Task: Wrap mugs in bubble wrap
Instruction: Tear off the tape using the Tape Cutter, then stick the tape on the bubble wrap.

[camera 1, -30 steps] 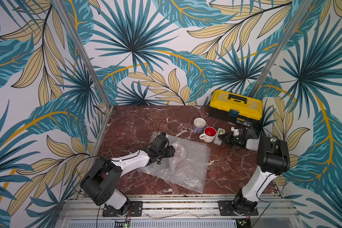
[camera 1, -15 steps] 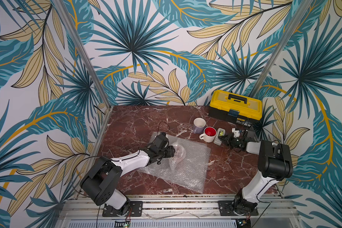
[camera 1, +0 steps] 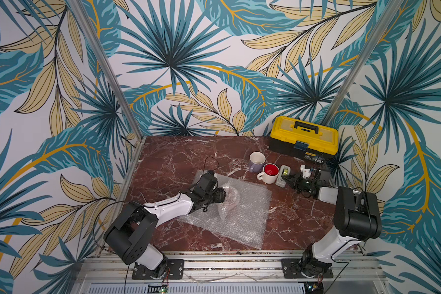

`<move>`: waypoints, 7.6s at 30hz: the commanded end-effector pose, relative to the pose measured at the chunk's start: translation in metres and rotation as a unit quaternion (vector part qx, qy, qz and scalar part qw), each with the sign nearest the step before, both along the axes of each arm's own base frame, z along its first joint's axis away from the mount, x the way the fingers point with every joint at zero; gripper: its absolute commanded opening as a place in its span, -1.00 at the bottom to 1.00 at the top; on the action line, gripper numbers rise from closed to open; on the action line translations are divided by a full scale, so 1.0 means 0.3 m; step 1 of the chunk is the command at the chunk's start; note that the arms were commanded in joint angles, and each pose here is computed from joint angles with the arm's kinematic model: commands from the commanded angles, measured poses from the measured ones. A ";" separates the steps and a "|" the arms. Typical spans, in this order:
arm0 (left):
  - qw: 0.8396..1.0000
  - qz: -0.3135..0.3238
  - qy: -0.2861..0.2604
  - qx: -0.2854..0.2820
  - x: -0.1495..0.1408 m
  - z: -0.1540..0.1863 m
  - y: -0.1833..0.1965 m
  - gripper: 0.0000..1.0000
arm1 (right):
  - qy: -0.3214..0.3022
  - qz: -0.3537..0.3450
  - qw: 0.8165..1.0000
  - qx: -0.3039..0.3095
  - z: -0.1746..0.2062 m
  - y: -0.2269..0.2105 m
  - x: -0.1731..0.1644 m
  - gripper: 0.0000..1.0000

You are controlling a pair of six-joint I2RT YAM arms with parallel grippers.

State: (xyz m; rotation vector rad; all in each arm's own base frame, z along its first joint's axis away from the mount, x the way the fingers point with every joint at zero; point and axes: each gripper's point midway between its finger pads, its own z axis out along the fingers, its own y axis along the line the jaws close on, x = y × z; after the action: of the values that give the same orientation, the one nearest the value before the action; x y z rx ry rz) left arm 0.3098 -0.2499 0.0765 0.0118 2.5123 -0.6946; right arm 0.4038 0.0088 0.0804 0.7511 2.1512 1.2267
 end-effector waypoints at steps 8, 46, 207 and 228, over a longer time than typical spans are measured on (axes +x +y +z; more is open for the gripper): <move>1.000 -0.009 0.016 0.006 -0.014 -0.022 -0.010 0.18 | 0.041 0.057 0.997 -0.009 -0.040 0.112 -0.123 -1.00; 1.000 -0.007 0.017 0.005 -0.017 -0.023 -0.009 0.18 | 0.164 0.092 0.975 -0.116 -0.164 0.134 -0.353 -1.00; 0.998 -0.064 0.007 -0.010 -0.048 -0.025 -0.109 0.11 | 0.086 0.335 0.937 -0.039 0.200 0.968 -0.403 -1.00; 0.998 -0.062 0.008 -0.009 -0.046 -0.029 -0.109 0.10 | 0.136 0.336 0.929 -0.069 0.080 0.919 -0.457 -1.00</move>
State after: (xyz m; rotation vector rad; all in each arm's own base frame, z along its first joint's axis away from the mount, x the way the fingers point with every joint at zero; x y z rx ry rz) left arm 0.2926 -0.2835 0.0731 0.1608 2.5152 -0.8028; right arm 0.2800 0.2912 0.1281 0.0933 2.7348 1.3686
